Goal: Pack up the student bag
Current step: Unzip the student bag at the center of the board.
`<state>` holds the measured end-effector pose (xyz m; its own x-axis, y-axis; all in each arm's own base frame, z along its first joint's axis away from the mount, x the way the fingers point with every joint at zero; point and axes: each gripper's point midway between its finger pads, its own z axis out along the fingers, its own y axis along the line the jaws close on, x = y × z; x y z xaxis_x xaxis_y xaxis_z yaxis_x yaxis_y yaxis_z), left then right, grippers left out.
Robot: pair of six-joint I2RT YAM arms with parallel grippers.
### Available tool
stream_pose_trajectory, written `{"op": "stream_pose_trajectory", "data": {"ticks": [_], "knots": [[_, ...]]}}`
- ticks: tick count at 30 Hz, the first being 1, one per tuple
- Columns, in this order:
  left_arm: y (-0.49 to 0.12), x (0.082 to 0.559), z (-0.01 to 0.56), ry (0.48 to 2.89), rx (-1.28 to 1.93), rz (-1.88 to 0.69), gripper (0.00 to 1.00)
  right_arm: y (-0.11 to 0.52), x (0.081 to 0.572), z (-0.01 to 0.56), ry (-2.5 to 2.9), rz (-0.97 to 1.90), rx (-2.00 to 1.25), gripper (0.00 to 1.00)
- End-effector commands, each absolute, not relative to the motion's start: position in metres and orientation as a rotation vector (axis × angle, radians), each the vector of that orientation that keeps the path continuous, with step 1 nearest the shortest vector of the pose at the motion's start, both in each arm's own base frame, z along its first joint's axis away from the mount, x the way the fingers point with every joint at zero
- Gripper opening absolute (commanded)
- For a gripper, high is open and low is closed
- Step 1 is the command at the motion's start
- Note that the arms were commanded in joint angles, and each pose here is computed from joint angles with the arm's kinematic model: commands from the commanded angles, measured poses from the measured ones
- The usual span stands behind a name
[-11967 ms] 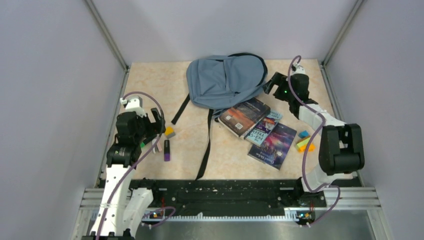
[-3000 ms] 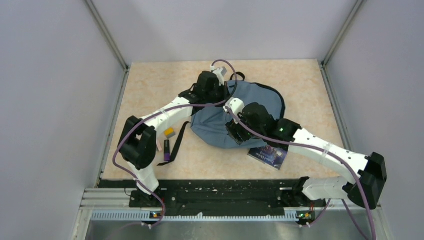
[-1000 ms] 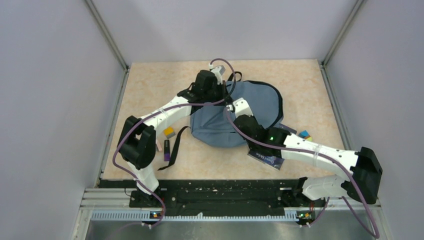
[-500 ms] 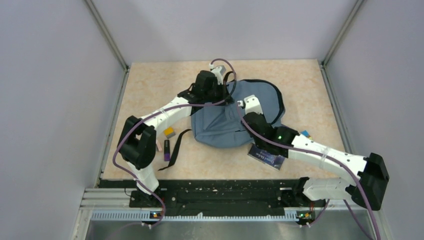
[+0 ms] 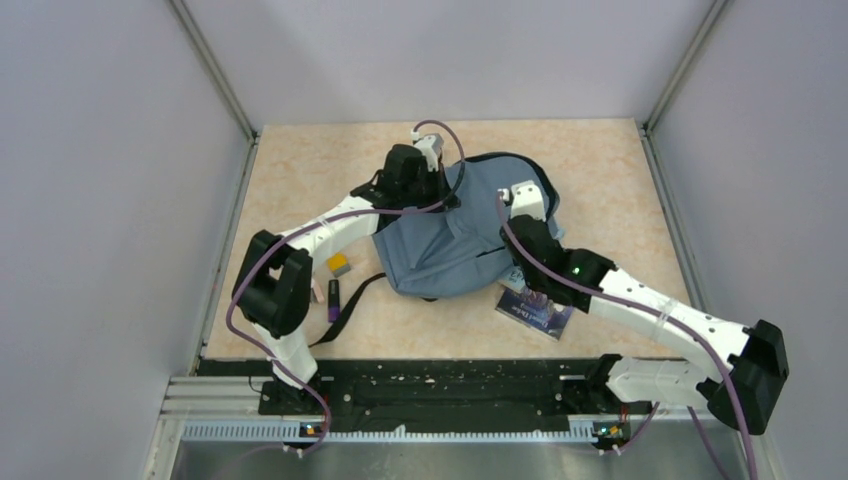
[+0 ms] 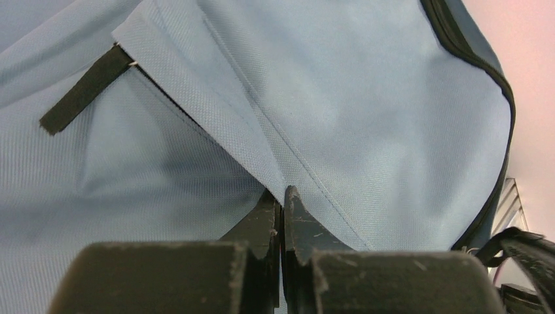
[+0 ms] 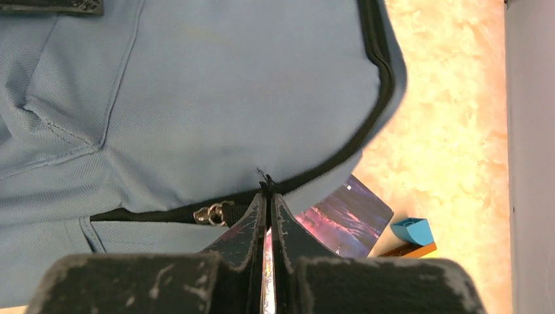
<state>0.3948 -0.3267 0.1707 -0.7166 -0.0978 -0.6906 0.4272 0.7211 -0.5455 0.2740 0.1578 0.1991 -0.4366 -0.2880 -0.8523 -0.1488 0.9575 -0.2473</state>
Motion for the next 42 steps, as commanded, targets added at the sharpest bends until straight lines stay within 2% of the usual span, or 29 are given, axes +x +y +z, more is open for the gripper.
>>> {"op": "stream_pose_trajectory", "data": {"ticks": [1, 4, 7, 10, 12, 15, 22, 24, 28, 42], "knots": [[-0.315, 0.401, 0.195, 2.105, 0.276, -0.922, 0.00, 0.142, 0.277, 0.214, 1.992, -0.167, -0.243, 0.00], [-0.320, 0.397, 0.194, 2.104, 0.302, -0.961, 0.00, 0.155, 0.276, 0.212, 1.991, -0.080, -0.278, 0.02], [-0.320, 0.397, 0.188, 2.118, 0.303, -0.961, 0.00, 0.164, 0.275, 0.210, 1.996, -0.026, -0.290, 0.15], [-0.319, 0.398, 0.184, 2.129, 0.290, -0.954, 0.00, 0.166, 0.274, 0.209, 1.994, -0.001, -0.279, 0.21], [-0.318, 0.399, 0.182, 2.135, 0.276, -0.952, 0.00, 0.165, 0.273, 0.210, 1.989, 0.007, -0.266, 0.35], [-0.320, 0.399, 0.181, 2.137, 0.268, -0.965, 0.00, 0.164, 0.271, 0.211, 1.985, 0.021, -0.249, 0.44], [-0.321, 0.398, 0.178, 2.147, 0.258, -0.971, 0.00, 0.161, 0.275, 0.201, 2.019, 0.177, -0.184, 0.44], [-0.321, 0.398, 0.177, 2.150, 0.257, -0.973, 0.00, 0.169, 0.273, 0.206, 1.998, 0.240, -0.215, 0.49], [-0.322, 0.397, 0.175, 2.158, 0.254, -0.981, 0.00, 0.192, 0.268, 0.219, 1.941, 0.355, -0.356, 0.52], [-0.324, 0.396, 0.174, 2.168, 0.244, -0.999, 0.00, 0.221, 0.273, 0.217, 1.940, 0.316, -0.613, 0.49]]}}
